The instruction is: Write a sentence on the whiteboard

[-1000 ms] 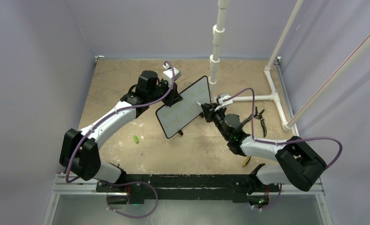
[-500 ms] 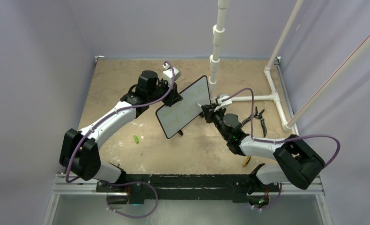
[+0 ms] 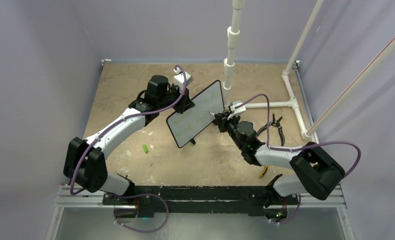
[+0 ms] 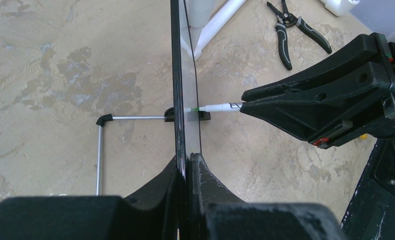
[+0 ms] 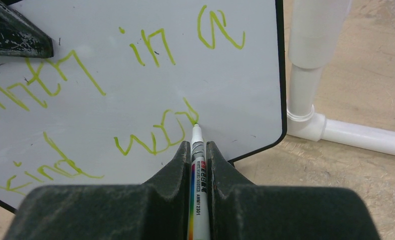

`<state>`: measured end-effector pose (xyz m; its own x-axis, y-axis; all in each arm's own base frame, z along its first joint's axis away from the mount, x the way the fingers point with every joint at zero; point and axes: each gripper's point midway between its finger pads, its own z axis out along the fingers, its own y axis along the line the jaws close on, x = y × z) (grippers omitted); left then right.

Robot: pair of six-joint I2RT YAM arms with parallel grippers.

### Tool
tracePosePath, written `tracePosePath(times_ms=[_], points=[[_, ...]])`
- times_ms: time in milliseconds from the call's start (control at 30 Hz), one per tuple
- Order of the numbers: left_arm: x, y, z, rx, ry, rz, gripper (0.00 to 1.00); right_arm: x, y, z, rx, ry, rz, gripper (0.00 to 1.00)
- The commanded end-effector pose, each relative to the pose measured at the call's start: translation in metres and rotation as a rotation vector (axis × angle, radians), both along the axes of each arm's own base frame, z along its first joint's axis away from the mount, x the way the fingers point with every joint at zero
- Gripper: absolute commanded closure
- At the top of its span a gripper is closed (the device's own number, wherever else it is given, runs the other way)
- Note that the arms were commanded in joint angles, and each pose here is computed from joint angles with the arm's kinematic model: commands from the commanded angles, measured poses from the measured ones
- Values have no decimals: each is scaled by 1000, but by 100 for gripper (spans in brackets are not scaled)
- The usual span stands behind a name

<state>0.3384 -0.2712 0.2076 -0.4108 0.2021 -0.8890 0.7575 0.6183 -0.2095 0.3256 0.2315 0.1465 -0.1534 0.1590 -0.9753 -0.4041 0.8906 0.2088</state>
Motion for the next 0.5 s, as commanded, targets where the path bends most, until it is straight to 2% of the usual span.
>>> tracePosePath(times_ms=[0, 200, 467], points=[[-11, -2, 1, 5, -20, -56, 100, 3, 10, 20, 34, -48, 34, 100], [-11, -2, 0, 5, -18, -56, 100, -2, -7, 35, 70, -94, -24, 100], [-11, -2, -1, 7, -15, -56, 100, 5, -12, 30, 55, -60, -73, 100]])
